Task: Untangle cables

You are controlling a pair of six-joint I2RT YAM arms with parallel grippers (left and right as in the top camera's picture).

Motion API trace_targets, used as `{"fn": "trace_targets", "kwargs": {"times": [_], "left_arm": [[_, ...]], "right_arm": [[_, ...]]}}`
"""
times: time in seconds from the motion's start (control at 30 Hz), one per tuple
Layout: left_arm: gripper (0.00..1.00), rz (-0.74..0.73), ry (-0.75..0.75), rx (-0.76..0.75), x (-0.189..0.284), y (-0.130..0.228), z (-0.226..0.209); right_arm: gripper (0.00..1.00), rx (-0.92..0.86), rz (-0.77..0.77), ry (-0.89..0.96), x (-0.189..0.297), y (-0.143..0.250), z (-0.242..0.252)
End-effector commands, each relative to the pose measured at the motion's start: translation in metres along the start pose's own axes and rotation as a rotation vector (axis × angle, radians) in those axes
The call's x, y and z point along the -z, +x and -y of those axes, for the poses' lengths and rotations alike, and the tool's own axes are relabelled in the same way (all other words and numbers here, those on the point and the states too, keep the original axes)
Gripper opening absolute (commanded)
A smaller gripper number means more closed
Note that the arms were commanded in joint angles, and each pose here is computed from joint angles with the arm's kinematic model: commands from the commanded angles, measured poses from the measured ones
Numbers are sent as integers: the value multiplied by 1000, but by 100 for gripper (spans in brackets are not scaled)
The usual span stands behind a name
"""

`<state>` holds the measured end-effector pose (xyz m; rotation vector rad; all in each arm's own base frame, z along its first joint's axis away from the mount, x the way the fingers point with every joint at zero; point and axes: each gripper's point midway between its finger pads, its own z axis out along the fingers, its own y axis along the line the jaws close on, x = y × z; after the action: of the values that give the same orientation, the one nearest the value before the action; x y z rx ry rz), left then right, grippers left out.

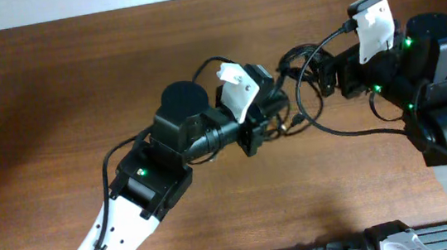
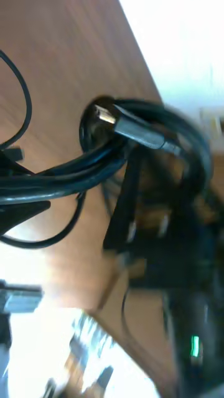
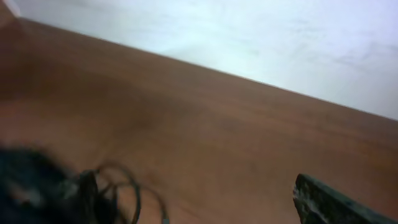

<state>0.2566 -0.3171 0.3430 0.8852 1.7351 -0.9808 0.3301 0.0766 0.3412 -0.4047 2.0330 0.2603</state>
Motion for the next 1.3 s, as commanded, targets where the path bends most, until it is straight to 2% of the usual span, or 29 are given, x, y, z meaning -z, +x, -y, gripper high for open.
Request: {"fn": "trace_targets", "kwargs": {"times": [0.0,0.1,0.27,0.4,0.43,0.5,0.57,0.7,0.77,0.83,0.87,1.07,1.17,1.23,1.27], "left_arm": [[0,51,-153,-42,7,-16,-21],[0,75,-151,-51,7,-23,-21],[0,95,-147,-21,8,-27,-20],[0,112,-143,1,8,-31,-19],[0,115,-141,6,8,-32,-19],[0,126,-137,13,8,-34,-18],[0,128,-136,11,8,-35,-18],[0,122,-136,16,8,-33,-18],[0,126,-137,16,8,-34,-18],[0,133,-136,13,9,-36,-18],[0,136,-136,11,9,-37,-18],[0,144,-128,17,9,-39,-16],[0,142,-52,25,8,-39,-3],[0,138,-19,23,7,-39,2],[0,138,-19,22,7,-39,2]], "right_arm": [[97,97,27,-157,14,-1,-31],[94,170,-1,-221,22,11,-44],[88,169,-27,-228,23,18,-45],[76,219,-50,-270,26,27,-52],[68,219,-49,-272,26,27,-52],[27,242,-46,-273,26,27,-52],[4,242,-46,-273,26,27,-52],[4,240,-49,-274,26,27,-52],[38,238,-54,-276,26,29,-53],[61,229,-61,-305,28,31,-58],[64,223,-67,-321,29,33,-60],[65,224,-60,-343,30,33,-64],[64,261,4,-490,39,26,-88],[51,278,7,-492,39,26,-88],[24,284,7,-492,38,26,-88]]}}
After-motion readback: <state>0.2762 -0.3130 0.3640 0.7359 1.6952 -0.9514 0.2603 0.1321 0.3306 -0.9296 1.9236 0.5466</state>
